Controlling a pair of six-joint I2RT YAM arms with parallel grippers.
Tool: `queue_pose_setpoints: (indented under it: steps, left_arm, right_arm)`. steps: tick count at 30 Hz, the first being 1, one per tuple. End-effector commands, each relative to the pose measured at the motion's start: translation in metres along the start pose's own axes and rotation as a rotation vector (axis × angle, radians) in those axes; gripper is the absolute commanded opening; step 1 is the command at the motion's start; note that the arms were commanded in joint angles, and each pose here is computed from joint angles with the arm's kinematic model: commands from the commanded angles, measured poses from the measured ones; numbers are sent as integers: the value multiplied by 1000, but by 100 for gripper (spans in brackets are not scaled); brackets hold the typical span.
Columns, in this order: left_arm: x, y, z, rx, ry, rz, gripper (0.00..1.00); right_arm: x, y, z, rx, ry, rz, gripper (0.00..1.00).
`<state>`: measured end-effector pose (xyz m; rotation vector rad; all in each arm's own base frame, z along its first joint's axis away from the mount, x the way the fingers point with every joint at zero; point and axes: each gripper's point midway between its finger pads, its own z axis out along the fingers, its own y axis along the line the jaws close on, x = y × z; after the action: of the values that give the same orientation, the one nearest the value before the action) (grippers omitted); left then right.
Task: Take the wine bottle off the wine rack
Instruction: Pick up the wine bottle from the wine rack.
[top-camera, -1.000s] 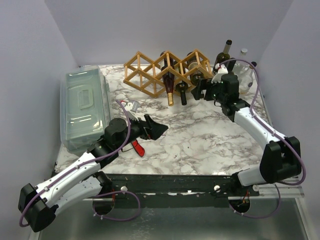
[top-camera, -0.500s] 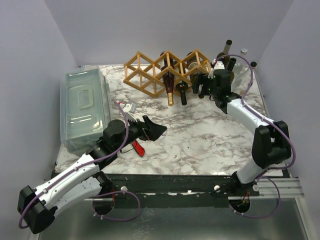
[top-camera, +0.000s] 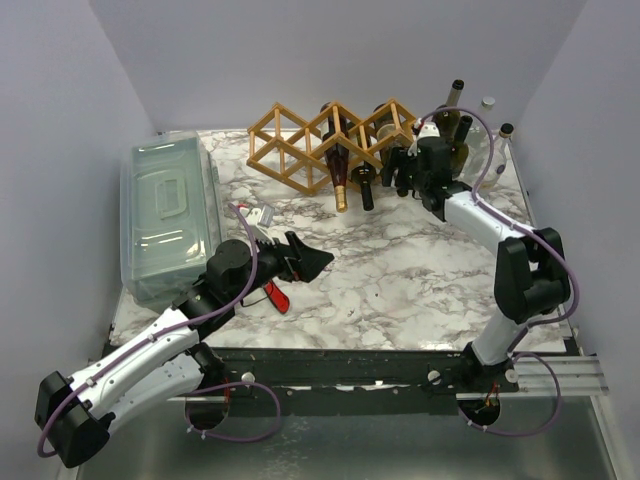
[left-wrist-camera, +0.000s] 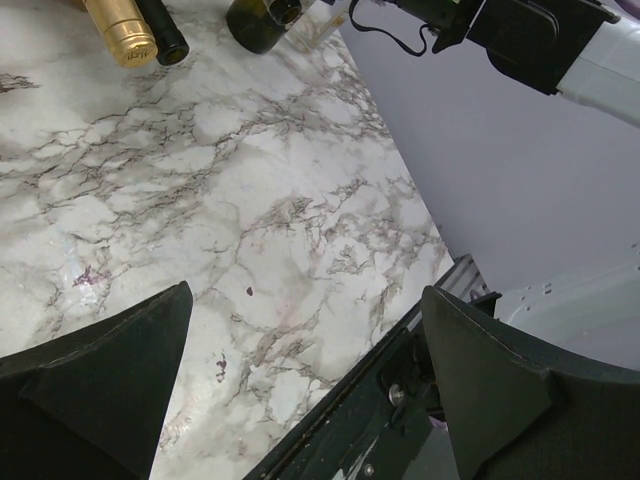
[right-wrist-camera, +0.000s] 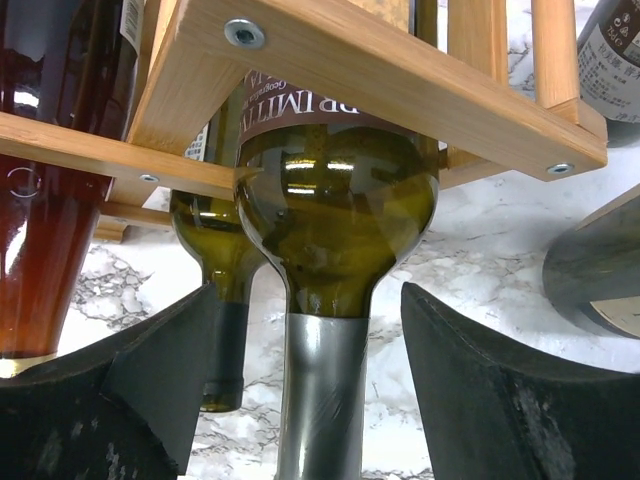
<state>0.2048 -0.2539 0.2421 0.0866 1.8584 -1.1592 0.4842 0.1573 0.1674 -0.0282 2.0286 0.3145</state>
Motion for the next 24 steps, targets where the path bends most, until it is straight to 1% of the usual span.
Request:
queue_pose_setpoints:
  steps: [1, 5, 23, 24]
  left_arm:
    - [1, 6, -2, -18, -10, 1, 99]
    - [1, 6, -2, -17, -10, 3, 99]
    - [3, 10, -3, -26, -10, 4, 99]
    - [3, 10, -3, -27, -10, 3, 99]
  right_arm:
    - [-9, 0, 10, 19, -23, -22, 76]
    - [-9, 0, 14, 20, -20, -32, 74]
    - [-5, -1, 25, 28, 23, -51, 70]
    - [2, -3, 24, 33, 51, -53, 70]
